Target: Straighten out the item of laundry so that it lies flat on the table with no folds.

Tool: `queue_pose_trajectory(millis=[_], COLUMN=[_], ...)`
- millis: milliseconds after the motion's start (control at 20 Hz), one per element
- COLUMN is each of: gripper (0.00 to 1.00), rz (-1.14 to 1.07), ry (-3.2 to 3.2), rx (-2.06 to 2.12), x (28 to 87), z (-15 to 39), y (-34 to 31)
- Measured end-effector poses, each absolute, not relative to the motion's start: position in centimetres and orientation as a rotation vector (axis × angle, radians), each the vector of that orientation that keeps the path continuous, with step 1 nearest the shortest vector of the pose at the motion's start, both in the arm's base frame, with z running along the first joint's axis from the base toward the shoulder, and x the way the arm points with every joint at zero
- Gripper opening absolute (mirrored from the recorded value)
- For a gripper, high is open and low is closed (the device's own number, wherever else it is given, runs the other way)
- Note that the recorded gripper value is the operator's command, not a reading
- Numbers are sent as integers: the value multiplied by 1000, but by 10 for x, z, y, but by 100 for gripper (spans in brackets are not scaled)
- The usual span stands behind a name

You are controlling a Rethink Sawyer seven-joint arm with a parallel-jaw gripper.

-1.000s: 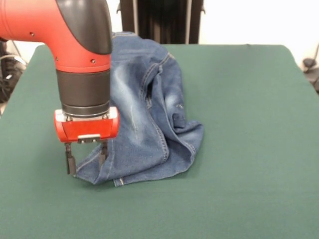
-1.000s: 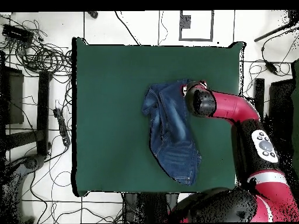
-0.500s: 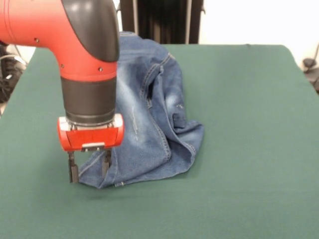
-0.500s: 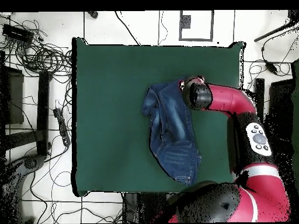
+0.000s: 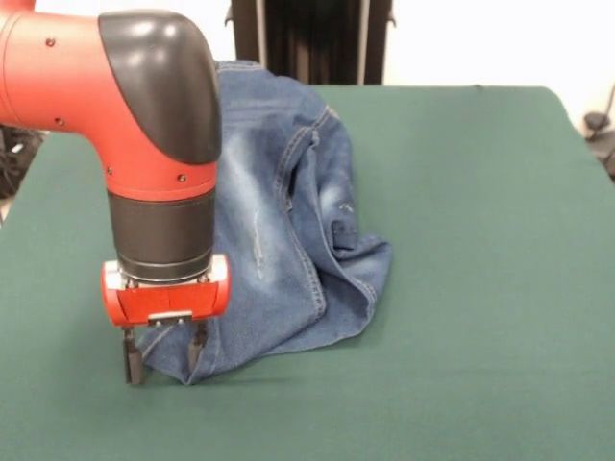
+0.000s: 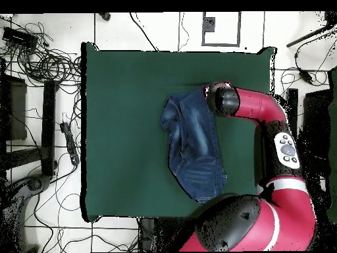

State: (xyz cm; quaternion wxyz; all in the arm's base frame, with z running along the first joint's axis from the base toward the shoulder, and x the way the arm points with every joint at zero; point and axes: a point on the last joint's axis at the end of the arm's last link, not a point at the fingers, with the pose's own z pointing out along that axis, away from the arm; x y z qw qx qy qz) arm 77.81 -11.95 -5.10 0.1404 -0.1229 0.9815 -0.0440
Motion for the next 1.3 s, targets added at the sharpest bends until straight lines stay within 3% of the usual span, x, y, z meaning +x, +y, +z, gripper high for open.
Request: queue_pose_trajectory(millis=[50,800,1300], gripper=[0,0,0], rz=[-123,-104,181], ry=[2850,2839,2806], rx=[-356,-341,-100], x=[780,788,778], z=[-52,-53,-52], y=[-118,-114,-147])
